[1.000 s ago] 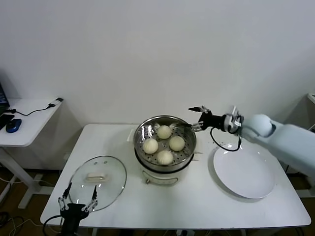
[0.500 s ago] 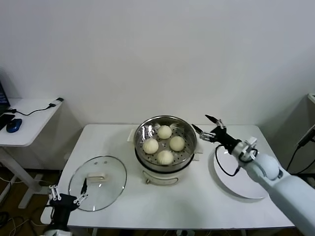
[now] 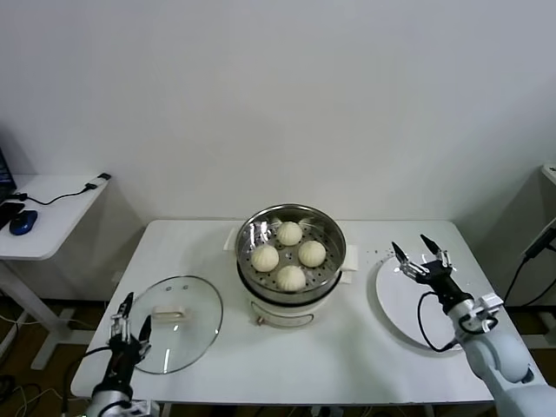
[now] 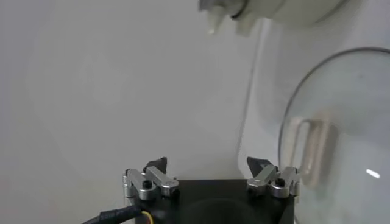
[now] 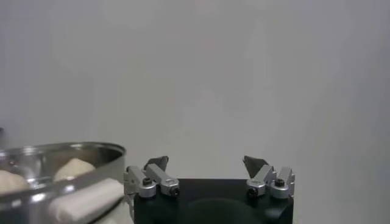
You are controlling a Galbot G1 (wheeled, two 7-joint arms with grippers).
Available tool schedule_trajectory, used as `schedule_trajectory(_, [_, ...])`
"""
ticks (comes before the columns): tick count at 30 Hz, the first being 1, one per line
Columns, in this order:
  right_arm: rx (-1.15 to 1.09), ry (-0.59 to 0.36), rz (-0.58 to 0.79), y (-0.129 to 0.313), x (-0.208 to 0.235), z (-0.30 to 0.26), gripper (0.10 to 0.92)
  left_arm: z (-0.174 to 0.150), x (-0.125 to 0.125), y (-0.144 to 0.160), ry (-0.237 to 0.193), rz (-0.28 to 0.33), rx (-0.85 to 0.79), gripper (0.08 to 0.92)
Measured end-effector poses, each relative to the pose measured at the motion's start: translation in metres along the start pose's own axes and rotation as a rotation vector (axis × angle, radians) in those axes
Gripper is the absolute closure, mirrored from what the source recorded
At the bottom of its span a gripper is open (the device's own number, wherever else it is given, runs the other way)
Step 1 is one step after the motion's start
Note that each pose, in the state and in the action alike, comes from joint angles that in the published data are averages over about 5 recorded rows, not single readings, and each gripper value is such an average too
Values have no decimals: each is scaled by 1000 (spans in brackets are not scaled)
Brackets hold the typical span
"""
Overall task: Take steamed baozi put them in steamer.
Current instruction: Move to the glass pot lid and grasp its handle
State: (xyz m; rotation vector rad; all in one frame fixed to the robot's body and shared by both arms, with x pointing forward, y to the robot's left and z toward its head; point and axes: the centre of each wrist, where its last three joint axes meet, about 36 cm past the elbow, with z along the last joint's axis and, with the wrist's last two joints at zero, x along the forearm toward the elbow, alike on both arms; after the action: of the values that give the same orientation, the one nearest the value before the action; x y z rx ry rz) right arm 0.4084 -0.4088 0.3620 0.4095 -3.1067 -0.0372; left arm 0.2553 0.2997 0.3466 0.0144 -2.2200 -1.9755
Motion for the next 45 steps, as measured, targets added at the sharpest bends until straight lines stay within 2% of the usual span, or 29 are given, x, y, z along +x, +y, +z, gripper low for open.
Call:
schedule_trajectory(15, [16, 52, 81, 2, 27, 25, 200, -16, -25, -53, 0, 50, -88, 177])
schedule_trajectory(38, [34, 78, 122, 0, 47, 44, 200, -13, -85, -81, 18, -10, -146, 182])
schedule_trajectory(41, [34, 81, 123, 1, 48, 45, 200, -14, -90, -83, 20, -16, -144, 233])
schedule_trajectory(45, [36, 86, 125, 0, 50, 47, 200, -13, -94, -86, 22, -14, -142, 345])
